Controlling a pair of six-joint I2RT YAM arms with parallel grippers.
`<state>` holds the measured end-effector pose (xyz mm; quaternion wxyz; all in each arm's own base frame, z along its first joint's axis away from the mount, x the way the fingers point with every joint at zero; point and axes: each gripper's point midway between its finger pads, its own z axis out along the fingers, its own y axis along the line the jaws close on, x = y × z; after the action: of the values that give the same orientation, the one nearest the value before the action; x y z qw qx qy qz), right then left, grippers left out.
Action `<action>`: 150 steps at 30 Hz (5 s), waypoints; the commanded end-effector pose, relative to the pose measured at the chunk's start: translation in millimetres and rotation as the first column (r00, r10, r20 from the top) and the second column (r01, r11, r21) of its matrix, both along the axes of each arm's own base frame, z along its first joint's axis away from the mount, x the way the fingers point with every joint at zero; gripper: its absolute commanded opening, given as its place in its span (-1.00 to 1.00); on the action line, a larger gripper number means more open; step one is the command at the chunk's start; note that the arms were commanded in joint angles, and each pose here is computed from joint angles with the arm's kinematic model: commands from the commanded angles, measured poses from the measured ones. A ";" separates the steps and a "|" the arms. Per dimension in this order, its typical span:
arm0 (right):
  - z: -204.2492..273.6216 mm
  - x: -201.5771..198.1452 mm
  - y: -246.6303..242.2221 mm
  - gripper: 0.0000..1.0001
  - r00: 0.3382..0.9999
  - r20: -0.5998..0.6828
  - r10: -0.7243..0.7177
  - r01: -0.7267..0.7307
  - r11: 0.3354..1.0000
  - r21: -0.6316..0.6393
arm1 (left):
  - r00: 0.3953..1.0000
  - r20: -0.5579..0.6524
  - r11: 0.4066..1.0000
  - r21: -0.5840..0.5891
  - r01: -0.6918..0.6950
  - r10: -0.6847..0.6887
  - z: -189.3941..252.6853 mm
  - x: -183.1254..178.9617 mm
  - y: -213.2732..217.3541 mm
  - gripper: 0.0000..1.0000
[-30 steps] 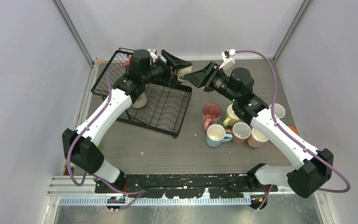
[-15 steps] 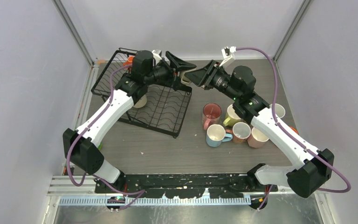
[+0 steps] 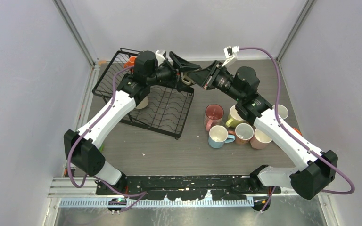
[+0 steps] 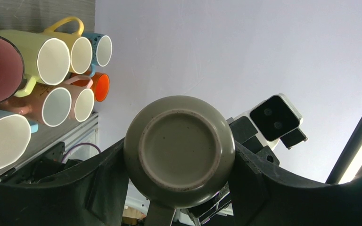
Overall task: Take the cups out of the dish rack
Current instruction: Place the cup at the center of the board, then unload the cup from the dish rack.
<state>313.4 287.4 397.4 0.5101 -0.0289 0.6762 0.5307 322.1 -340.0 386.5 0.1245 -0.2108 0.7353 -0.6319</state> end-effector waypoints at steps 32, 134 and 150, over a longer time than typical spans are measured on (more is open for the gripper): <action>-25.6 -35.9 -93.9 -0.99 0.898 -0.231 -0.374 0.305 0.908 -0.287 | 0.925 0.374 0.965 0.261 -0.035 -0.067 11.7 -28.9 36.0 0.99; -220.3 -80.2 -241.3 0.54 0.434 -0.524 -0.733 0.304 0.666 -0.681 | 0.910 0.384 0.911 0.412 -0.018 -0.156 -34.5 -50.4 51.4 0.99; -177.4 -89.3 -243.2 1.00 0.510 -0.462 -0.726 0.379 0.671 -0.637 | 0.871 0.475 0.802 0.566 -0.193 -0.126 -16.9 -28.0 79.6 1.00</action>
<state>221.3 46.6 201.5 0.3167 0.2818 0.8976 0.1209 281.5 -279.8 348.2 0.3106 -0.0203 0.8356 -0.4527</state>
